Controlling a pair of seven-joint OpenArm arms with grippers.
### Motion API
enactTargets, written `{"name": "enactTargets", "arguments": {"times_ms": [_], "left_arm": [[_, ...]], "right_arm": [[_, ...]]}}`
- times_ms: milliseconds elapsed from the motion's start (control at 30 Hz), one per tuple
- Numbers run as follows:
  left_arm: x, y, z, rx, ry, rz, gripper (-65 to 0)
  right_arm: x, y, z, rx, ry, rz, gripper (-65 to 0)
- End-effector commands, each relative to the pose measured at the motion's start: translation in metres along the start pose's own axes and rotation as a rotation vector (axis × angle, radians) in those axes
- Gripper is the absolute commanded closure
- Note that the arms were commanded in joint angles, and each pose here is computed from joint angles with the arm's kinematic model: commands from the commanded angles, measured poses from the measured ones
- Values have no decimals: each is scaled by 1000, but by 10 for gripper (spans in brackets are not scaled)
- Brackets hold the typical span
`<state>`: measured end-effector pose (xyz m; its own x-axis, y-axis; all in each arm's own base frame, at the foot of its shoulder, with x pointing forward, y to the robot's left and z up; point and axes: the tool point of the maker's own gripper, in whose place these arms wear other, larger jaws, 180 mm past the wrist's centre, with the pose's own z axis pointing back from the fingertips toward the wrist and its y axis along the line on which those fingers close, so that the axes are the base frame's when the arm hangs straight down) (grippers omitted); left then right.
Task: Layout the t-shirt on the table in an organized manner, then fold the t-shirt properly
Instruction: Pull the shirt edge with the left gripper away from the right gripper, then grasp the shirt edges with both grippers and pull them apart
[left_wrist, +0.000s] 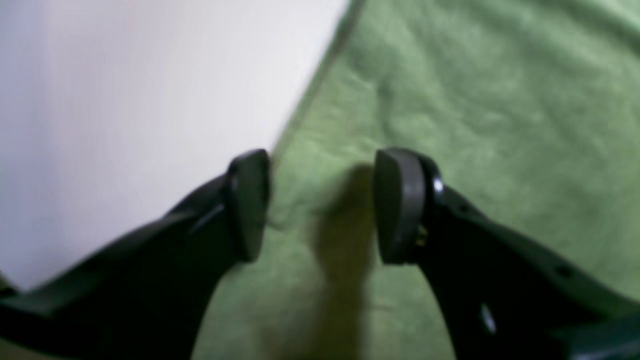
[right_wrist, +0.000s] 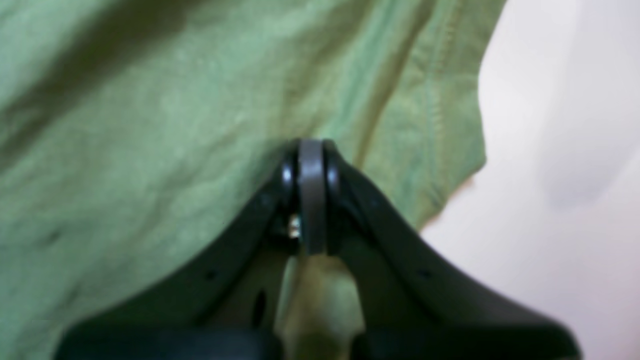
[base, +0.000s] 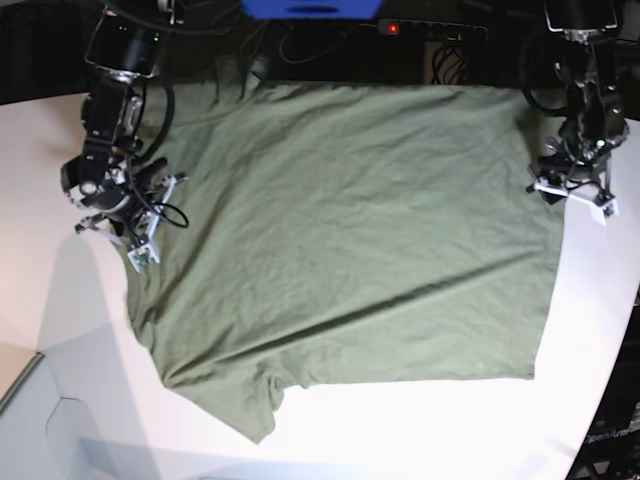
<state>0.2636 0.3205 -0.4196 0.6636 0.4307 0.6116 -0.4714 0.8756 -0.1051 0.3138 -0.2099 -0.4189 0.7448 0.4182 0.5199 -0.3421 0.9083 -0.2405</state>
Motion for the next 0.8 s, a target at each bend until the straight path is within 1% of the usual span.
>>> {"name": "enactTargets", "arguments": {"times_ms": [0,67,100,133,233,300,367,400,433,533,633,767], "left_arm": [[24,-2,5,-8,-65,-13,-329],[26,-6,8,-16,-71,-18,-326],[28,-7,9,-19,-77,-19,-308],[29,-8,9,-21,-78,-21,-274],[28,-11,9,-27,-77,-28,-127],[25,-9,12,-24,-74,-39,-7],[16,-7,18,-23,-51,-53,-1],[13,-8,21,-27,-43,-61,-14],[14,-11,25,-35,-47,-68,-1],[13,-12,32,-41,-52,-84,0],[13,-11,31,-38,-55,-83,0],[13,-1,17,23,-42,-100,0]], "right_arm": [[15,-9,4,-21,-47,2,0],[15,-9,4,-22,-46,1,0],[15,-10,4,-23,-46,-1,0],[15,-9,4,-22,-46,1,0],[15,-9,4,-21,-47,0,0],[16,-9,4,-22,-48,0,0],[16,-9,4,-22,-48,-1,0],[16,-9,4,-22,-48,-1,0],[15,-9,4,-21,-47,-2,0],[16,-9,4,-21,-47,0,0],[16,-9,4,-21,-47,0,0],[15,-8,3,-18,-47,-2,0]]}}
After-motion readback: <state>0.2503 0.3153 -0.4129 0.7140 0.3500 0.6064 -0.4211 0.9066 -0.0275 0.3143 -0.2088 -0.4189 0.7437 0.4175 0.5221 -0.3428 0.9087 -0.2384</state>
